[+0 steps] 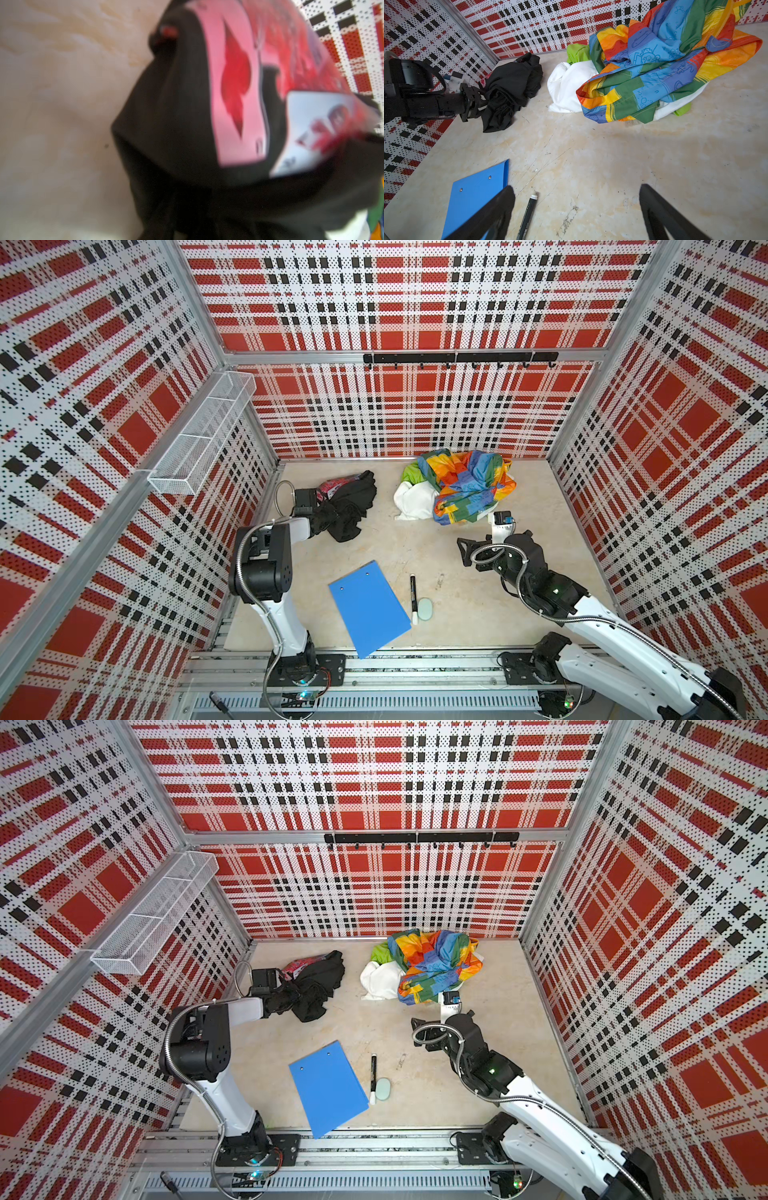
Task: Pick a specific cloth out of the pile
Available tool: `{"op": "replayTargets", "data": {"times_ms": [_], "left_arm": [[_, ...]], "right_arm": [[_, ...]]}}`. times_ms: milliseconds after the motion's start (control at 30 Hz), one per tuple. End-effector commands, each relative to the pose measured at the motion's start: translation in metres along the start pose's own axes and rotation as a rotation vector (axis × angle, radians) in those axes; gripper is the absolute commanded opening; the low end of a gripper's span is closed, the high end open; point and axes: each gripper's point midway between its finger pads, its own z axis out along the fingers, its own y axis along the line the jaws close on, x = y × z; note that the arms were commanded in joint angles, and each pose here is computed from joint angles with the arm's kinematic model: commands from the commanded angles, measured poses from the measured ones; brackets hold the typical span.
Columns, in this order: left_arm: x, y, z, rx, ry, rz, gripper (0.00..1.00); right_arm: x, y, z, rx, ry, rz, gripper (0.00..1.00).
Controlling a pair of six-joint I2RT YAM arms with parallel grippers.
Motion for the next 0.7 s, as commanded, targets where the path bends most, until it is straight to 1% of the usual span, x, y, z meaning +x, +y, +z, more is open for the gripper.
{"op": "replayTargets", "data": {"times_ms": [0,33,100,200,233,267,333,467,567,667], "left_arm": [[-0.017,-0.028,-0.037,0.091,-0.087,0.043,0.47],[-0.016,-0.03,-0.047,0.1,-0.099,0.047,0.54],[-0.012,-0.035,-0.066,0.12,-0.121,0.064,0.65],[-0.007,-0.045,-0.096,0.104,-0.155,0.149,0.88],[-0.006,-0.05,-0.106,0.096,-0.171,0.182,0.95],[-0.006,-0.055,-0.117,0.096,-0.188,0.202,0.98],[-0.006,-0.066,-0.139,0.111,-0.233,0.238,0.99],[-0.011,-0.076,-0.179,0.119,-0.341,0.271,0.99],[-0.014,-0.077,-0.205,0.133,-0.433,0.292,0.99],[-0.017,-0.071,-0.222,0.147,-0.546,0.306,0.99]], "right_arm": [[-0.006,0.0,-0.001,-0.003,-0.035,-0.005,1.0],[-0.006,-0.001,-0.002,0.003,-0.036,-0.008,1.0],[-0.01,-0.001,-0.003,0.007,-0.045,-0.01,1.0],[-0.018,0.001,-0.005,0.009,-0.053,-0.016,1.0],[-0.022,0.002,-0.006,0.008,-0.057,-0.021,1.0],[-0.026,0.001,-0.007,0.02,-0.067,-0.024,1.0],[-0.035,-0.002,-0.01,0.046,-0.093,-0.033,1.0],[-0.054,-0.003,-0.018,0.065,-0.146,-0.055,1.0],[-0.066,-0.009,-0.023,0.093,-0.176,-0.063,1.0],[-0.074,-0.015,-0.024,0.106,-0.185,-0.054,1.0]]}}
